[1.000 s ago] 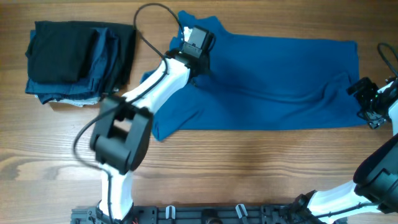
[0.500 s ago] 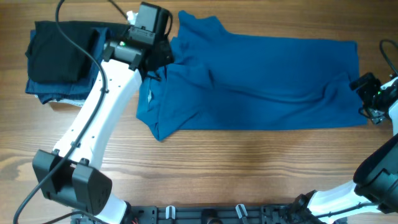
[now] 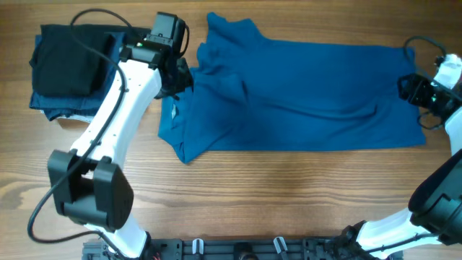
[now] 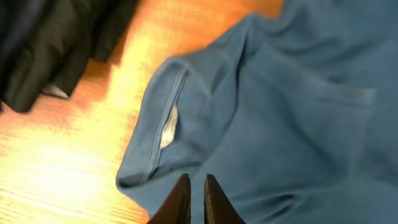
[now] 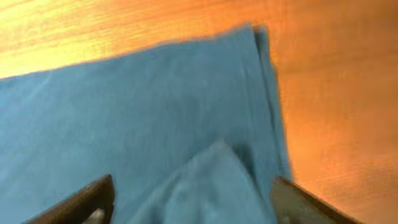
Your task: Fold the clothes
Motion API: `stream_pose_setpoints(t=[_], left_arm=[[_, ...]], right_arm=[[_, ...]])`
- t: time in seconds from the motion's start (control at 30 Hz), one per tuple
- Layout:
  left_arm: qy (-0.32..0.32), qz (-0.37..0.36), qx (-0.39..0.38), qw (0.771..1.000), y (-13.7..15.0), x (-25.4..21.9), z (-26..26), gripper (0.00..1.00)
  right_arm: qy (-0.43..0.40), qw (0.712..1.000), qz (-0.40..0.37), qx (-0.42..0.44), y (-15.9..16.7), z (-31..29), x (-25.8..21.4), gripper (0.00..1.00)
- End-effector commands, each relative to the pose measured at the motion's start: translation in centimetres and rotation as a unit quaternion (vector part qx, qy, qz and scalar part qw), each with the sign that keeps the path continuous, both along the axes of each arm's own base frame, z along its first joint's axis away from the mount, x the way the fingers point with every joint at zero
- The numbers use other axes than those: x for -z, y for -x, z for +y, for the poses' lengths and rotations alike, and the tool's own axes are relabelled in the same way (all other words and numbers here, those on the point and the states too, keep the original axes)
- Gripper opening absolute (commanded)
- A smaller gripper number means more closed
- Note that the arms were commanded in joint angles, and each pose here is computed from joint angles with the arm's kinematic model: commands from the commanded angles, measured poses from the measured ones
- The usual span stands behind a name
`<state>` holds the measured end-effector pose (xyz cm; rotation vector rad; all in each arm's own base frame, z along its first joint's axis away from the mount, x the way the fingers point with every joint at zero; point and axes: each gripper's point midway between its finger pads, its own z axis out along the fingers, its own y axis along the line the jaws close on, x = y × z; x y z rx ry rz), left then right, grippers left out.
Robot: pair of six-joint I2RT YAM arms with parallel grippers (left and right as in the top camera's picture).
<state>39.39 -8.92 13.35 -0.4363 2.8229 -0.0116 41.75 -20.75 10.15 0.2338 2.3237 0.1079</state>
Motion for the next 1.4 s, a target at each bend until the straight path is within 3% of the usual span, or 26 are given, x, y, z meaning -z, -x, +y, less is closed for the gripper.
stream_pose_setpoints(t=[0.0, 0.03, 0.07, 0.17, 0.53, 0.77, 0.9, 1.1, 1.37], left_arm=[[-0.001, 0.036, -0.006, 0.999, 1.3, 2.1, 0.2, 0.09], [-0.002, 0.040, -0.006, 0.999, 1.5, 2.4, 0.2, 0.09], [-0.003, 0.043, -0.006, 0.999, 1.6, 2.5, 0.3, 0.09], [-0.005, 0.054, -0.008, 0.999, 2.2, 2.9, 0.4, 0.09], [-0.006, 0.057, -0.008, 0.998, 2.3, 3.0, 0.4, 0.13], [-0.006, 0.057, -0.008, 0.998, 2.3, 3.0, 0.4, 0.13], [-0.006, 0.057, -0.008, 0.998, 2.3, 3.0, 0.4, 0.13], [-0.006, 0.057, -0.008, 0.998, 2.3, 3.0, 0.4, 0.13], [-0.006, 0.057, -0.008, 0.998, 2.3, 3.0, 0.4, 0.14]], right_arm=[[0.043, 0.997, -0.019, -0.063, -1.6, -0.1, 1.4, 0.55], [0.044, 0.997, -0.025, -0.065, -2.0, -0.2, 1.5, 0.47], [0.044, 0.996, -0.029, -0.067, -2.2, -0.3, 1.8, 0.47], [0.042, 0.996, -0.026, -0.067, -2.7, -0.6, 3.7, 0.54], [0.050, 0.995, -0.013, -0.085, -3.0, -0.8, 7.0, 0.54], [0.055, 0.995, -0.001, -0.081, -2.6, -1.0, 7.4, 0.51], [0.059, 0.994, 0.002, -0.087, -2.5, -0.9, 7.6, 0.43], [0.062, 0.995, 0.009, -0.083, -2.4, -1.1, 7.8, 0.50], [0.055, 0.995, 0.016, -0.082, -2.1, -1.0, 8.8, 0.47]])
